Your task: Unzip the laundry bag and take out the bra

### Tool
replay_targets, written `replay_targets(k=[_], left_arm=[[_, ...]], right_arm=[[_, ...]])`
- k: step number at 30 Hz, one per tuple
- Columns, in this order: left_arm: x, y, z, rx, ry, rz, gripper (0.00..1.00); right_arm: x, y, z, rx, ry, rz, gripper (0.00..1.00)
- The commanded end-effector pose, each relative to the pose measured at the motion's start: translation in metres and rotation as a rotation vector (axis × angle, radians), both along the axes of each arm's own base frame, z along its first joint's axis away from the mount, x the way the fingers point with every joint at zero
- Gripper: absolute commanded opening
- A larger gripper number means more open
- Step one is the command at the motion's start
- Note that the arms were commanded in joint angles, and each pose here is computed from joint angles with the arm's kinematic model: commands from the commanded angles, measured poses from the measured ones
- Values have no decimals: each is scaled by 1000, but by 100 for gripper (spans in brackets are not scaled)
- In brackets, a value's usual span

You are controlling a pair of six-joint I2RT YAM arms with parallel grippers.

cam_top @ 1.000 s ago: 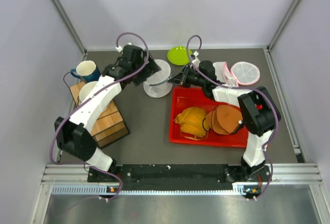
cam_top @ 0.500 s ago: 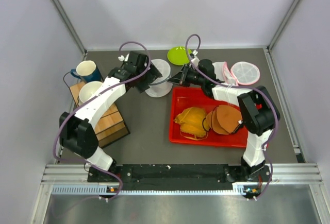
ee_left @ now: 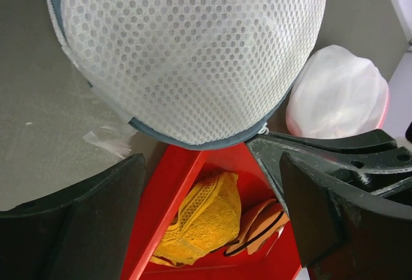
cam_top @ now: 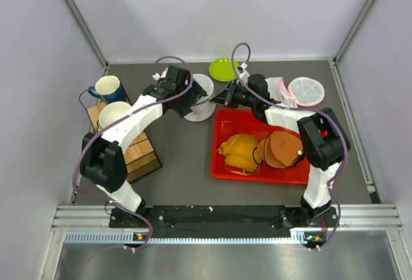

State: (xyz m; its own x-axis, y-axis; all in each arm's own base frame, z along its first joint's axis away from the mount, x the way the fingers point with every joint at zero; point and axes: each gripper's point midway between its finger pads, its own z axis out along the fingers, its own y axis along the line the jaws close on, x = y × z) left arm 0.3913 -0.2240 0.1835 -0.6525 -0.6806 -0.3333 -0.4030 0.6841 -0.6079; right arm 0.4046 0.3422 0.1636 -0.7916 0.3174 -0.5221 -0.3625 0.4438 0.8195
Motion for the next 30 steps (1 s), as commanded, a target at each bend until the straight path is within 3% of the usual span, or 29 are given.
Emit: replay_targets(k=[1, 5, 9, 12, 13, 16, 21, 25, 30], left_arm=[[18, -11, 9, -60, -42, 49, 91], [14, -6, -3, 8, -25, 122, 88], [15, 8, -17, 72, -11, 231, 79], [22, 11, -14, 82, -28, 257, 66], [24, 12, -14, 88, -34, 264, 43], [32, 12, -3, 114, -73, 246, 1], [49, 0, 5, 174, -114, 88, 0], [69, -5, 11, 140, -146, -26, 0], [95, -4, 0, 164, -149, -149, 0]], right_arm=[[-2, -1, 32, 26, -88, -3, 0], [-2, -1, 35, 29, -94, 0, 0], [-4, -3, 33, 20, -93, 7, 0], [-9, -3, 32, 5, -103, 32, 0], [-12, -4, 27, -4, -90, 41, 0], [-19, -14, 20, -59, -111, 42, 0], [-18, -45, 5, -145, -106, 3, 0], [1, -84, -2, -151, -86, -76, 0], [-8, -79, 7, -167, -116, -38, 0]])
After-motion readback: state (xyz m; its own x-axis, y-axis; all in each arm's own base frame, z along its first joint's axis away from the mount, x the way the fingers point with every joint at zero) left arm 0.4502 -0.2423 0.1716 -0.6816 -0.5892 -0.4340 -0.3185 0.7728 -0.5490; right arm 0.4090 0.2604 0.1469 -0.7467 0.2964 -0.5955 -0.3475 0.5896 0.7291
